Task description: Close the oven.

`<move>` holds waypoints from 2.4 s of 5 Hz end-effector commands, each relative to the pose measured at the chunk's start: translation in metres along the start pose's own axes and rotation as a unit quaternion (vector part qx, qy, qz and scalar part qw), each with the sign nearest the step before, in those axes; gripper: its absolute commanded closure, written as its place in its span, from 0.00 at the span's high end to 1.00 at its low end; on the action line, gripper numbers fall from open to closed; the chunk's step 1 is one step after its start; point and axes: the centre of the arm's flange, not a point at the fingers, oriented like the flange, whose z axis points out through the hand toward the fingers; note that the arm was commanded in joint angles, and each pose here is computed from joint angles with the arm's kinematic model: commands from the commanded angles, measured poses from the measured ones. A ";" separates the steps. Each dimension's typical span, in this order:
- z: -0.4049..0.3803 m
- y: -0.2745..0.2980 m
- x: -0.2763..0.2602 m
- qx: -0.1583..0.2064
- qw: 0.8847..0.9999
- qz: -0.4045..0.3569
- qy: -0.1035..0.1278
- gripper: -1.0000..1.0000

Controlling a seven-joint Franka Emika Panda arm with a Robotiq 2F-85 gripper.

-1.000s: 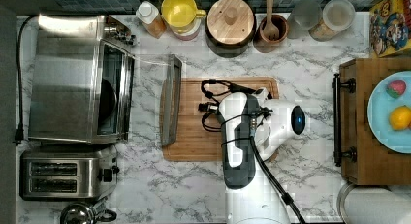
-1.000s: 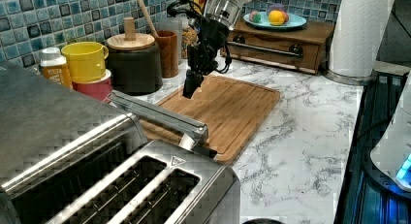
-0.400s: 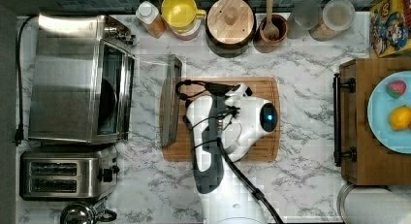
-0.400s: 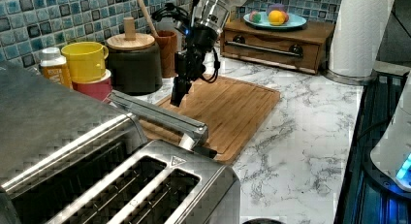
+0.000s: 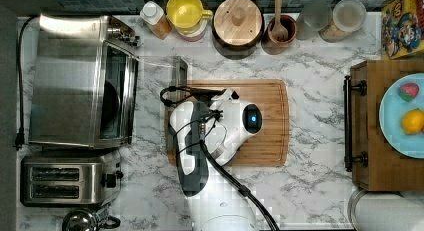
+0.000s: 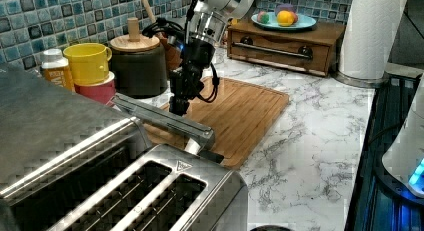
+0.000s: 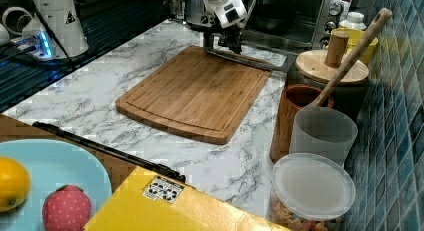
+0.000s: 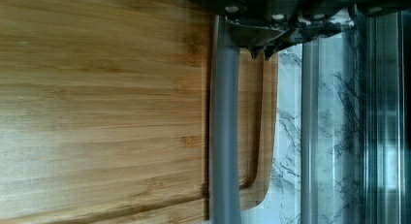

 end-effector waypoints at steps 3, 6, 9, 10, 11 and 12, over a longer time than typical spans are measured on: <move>0.014 -0.077 0.039 0.102 0.995 0.021 -0.011 0.00; -0.052 -0.171 0.040 0.095 0.993 -0.029 0.061 0.00; -0.098 -0.268 0.042 0.054 0.991 -0.078 0.094 0.00; -0.084 -0.311 0.038 -0.039 0.989 -0.102 0.099 0.00; -0.077 -0.328 0.036 -0.082 0.985 -0.097 0.114 0.00; -0.092 -0.350 0.039 -0.108 0.981 -0.095 0.132 0.00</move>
